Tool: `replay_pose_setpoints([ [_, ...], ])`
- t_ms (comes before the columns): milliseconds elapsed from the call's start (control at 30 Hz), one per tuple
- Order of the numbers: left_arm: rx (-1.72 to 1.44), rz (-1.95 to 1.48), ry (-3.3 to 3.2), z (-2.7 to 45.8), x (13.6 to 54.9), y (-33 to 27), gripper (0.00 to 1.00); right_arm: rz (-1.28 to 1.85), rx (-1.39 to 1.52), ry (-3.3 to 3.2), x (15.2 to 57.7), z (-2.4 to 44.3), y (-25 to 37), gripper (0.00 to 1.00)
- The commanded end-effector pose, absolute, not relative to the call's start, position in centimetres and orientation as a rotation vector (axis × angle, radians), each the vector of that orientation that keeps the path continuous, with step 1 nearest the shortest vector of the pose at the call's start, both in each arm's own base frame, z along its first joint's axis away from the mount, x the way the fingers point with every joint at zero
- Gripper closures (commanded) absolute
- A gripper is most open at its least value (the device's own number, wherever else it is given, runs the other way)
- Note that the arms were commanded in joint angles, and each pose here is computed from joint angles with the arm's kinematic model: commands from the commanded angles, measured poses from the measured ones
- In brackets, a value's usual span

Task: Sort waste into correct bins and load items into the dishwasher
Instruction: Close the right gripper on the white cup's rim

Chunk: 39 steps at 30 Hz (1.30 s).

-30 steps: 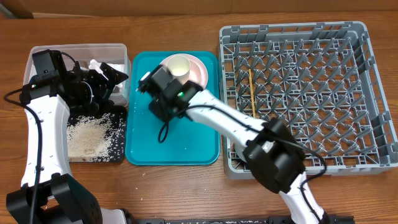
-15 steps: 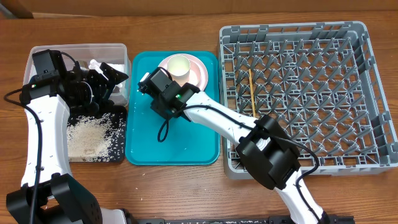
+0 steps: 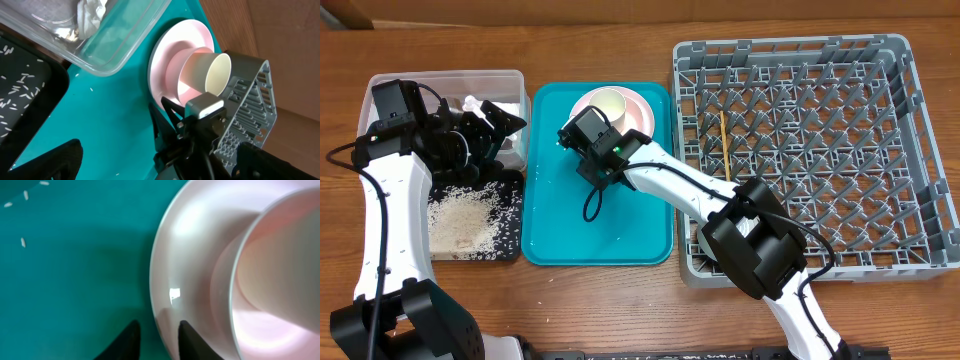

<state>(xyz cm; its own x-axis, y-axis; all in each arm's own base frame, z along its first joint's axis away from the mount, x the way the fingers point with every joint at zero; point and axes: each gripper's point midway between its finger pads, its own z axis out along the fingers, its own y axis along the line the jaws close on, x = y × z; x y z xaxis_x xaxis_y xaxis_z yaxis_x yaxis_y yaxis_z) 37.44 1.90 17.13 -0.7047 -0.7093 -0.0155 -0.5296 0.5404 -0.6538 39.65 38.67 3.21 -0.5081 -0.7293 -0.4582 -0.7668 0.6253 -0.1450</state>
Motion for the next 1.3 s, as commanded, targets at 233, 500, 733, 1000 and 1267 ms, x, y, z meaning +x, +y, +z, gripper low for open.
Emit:
replay_pose_setpoints([
  [233, -0.992, -0.913, 2.485, 18.0, 37.7, 2.1, 0.0, 0.116, -1.201, 2.412, 38.8, 2.0, 38.3, 0.79],
  [500, -0.991, -0.913, 2.485, 18.0, 37.7, 2.0, 0.0, 0.109, -1.21, 2.427, 38.5, 1.8, 38.0, 0.83],
  [733, -0.991, -0.913, 2.485, 18.0, 37.7, 2.0, 0.0, 0.119, -1.247, 2.444, 37.3, 1.5, 38.3, 0.83],
  [1000, -0.991, -0.913, 2.485, 18.0, 37.7, 2.0, 0.0, 0.111, -1.321, 2.598, 32.2, 0.3, 37.7, 0.77],
  [1267, -0.991, -0.913, 2.485, 18.0, 37.7, 2.0, 0.0, 0.267, -1.375, 2.766, 27.2, 0.1, 37.9, 0.76],
])
